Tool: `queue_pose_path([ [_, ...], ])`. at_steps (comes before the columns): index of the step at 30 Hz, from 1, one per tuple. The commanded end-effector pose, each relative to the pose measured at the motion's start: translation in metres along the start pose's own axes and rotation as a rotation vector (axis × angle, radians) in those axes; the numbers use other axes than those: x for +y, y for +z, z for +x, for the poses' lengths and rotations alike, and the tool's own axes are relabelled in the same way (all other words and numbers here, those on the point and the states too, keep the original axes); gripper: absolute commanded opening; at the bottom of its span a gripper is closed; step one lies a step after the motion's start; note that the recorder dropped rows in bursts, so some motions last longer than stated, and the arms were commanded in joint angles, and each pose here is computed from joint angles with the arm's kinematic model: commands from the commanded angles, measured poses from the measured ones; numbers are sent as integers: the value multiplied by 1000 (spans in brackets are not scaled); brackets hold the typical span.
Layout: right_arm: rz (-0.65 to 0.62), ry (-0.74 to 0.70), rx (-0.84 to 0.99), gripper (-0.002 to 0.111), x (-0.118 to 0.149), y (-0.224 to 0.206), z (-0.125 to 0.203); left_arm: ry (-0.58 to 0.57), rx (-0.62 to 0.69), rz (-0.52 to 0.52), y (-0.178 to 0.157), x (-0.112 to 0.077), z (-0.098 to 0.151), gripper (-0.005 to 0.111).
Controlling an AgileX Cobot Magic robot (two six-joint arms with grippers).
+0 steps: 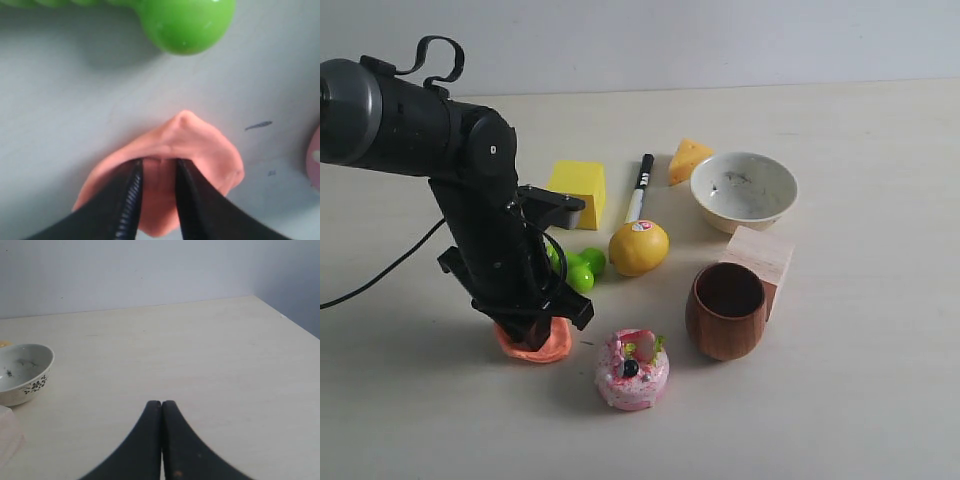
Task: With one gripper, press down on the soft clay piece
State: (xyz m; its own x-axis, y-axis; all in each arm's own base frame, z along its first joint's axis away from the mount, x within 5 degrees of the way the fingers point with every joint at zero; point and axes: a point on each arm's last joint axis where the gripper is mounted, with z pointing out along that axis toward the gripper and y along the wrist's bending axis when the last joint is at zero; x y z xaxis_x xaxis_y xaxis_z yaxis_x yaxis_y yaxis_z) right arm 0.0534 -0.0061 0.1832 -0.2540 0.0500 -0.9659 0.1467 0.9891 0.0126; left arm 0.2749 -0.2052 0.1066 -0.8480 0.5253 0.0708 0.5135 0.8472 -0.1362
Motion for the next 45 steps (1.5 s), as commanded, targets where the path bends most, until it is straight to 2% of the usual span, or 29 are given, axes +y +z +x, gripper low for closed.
queue_pose_path([
  [1, 7, -6, -13, 0, -1, 0, 0, 11, 32, -35, 21, 5, 2, 49],
  [4, 7, -6, -13, 0, -1, 0, 0, 11, 34, -35, 21, 5, 2, 49],
  [8, 7, -6, -13, 0, -1, 0, 0, 8, 34, -35, 21, 5, 2, 58],
  [11, 7, -6, -13, 0, -1, 0, 0, -13, 34, -35, 21, 5, 2, 59],
  [17, 7, -6, -13, 0, -1, 0, 0, -4, 19, -43, 17, 5, 2, 47],
  [29, 7, -6, -13, 0, -1, 0, 0, 24, -22, -65, 3, 6, 1, 46],
  [35, 7, -6, -13, 0, -1, 0, 0, 26, -22, -67, 3, 6, 1, 30],
  [42, 7, -6, -13, 0, -1, 0, 0, 27, -23, -68, 3, 6, 1, 18],
  [45, 7, -6, -13, 0, -1, 0, 0, 28, -32, -68, 0, 5, 1, 17],
])
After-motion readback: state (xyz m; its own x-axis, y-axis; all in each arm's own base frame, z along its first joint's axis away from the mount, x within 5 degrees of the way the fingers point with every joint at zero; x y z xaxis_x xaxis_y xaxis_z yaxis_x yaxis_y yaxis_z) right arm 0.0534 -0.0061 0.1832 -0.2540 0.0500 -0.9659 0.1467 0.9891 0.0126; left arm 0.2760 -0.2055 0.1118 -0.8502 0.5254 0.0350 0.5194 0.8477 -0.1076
